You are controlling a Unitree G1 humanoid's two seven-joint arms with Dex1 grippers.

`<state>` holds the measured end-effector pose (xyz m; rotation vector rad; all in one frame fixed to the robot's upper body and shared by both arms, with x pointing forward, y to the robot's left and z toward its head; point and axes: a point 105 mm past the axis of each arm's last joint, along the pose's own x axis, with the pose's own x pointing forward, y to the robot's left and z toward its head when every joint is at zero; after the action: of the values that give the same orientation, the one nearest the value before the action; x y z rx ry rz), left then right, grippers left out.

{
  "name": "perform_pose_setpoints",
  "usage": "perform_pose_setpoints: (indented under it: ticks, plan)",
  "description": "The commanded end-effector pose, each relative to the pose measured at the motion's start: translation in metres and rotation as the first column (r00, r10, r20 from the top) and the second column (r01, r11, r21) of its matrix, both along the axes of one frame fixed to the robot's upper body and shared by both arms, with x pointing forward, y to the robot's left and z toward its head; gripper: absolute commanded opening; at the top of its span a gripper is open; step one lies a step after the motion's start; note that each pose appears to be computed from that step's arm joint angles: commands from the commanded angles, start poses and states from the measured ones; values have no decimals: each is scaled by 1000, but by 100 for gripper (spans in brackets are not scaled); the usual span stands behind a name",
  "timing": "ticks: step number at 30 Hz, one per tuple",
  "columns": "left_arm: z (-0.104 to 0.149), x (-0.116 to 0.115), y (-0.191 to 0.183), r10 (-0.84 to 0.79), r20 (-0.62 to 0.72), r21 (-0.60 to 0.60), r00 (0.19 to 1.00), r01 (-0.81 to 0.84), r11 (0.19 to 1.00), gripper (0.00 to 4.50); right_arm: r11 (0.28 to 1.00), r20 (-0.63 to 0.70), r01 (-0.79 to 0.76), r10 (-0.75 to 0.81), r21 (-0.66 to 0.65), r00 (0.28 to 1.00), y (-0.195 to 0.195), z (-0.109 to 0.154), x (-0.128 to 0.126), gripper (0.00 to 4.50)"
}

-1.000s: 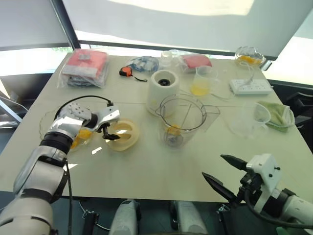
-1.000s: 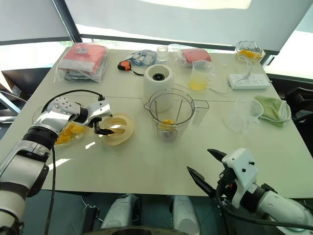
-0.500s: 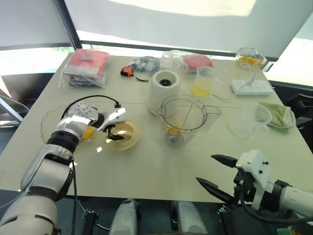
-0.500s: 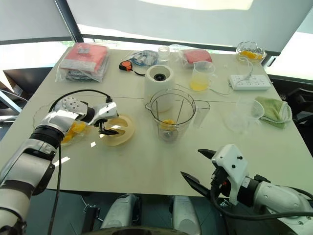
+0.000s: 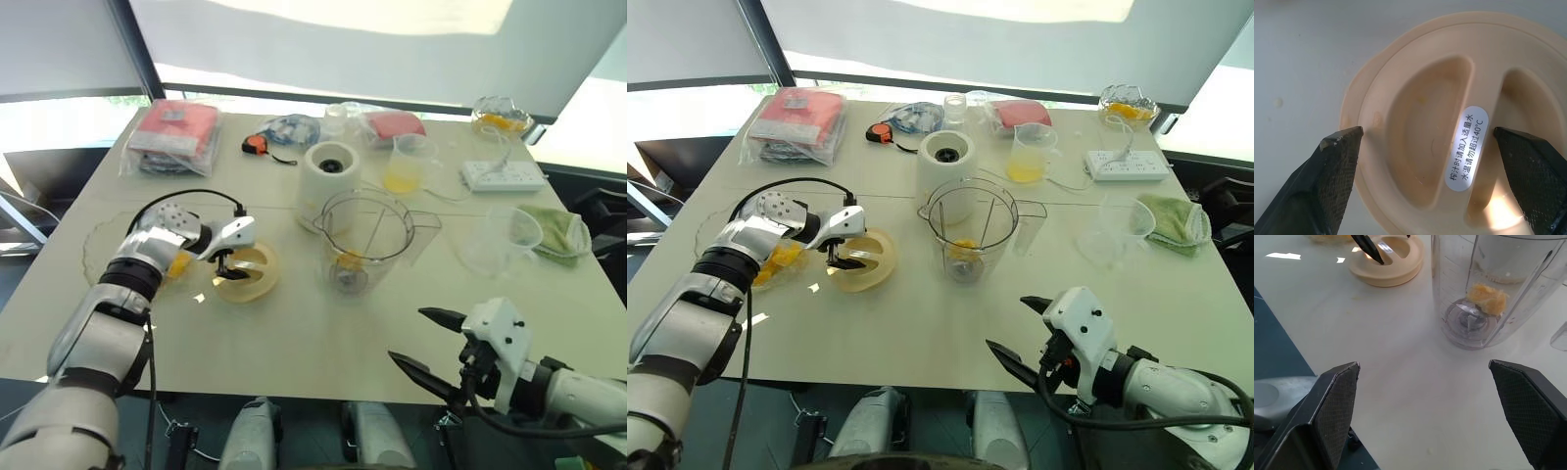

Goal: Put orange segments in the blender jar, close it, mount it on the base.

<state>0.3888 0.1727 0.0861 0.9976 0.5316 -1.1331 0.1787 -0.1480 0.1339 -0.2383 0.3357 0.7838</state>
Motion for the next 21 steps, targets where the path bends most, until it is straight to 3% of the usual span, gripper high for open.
perform_pose_setpoints:
  ticks: [1, 3, 4, 5, 6, 7, 11, 15, 21]
  plan:
    - [-5, 1, 0, 17, -2, 15, 1000, -17, 1000, 424, 1000, 15, -9, 9, 0, 1000, 3, 1, 1, 449]
    - [-5, 2, -1, 18, 5, 7, 1000, -18, 1000, 367, 1000, 18, -9, 9, -1, 1000, 3, 1, 2, 450]
    - [-5, 2, -1, 19, 5, 5, 1000, -19, 1000, 317, 1000, 20, -8, 8, -1, 1000, 3, 1, 2, 450]
    - [-5, 2, -1, 15, 3, 4, 1000, -15, 1000, 317, 1000, 20, -7, 7, -1, 1000, 3, 1, 3, 450]
    - [-5, 2, -2, 14, 1, 3, 1000, -14, 1000, 252, 1000, 21, -6, 6, -1, 1000, 3, 1, 3, 450]
    - [-6, 1, -2, 13, -3, 2, 1000, -13, 1000, 261, 1000, 21, -5, 5, -1, 1000, 3, 1, 3, 450]
    - [-5, 2, -1, 21, -5, -4, 1000, -21, 1000, 79, 1000, 20, -3, 3, 1, 1000, 3, 1, 3, 450]
    - [4, 2, -2, 14, 1, -28, 1000, -14, 1000, 79, 1000, 17, -3, 3, -1, 1000, 3, 0, 4, 450]
    - [51, 0, -27, -75, 50, -174, 996, 82, 981, 79, 1000, 18, -11, 10, 4, 1000, 4, -1, 8, 450]
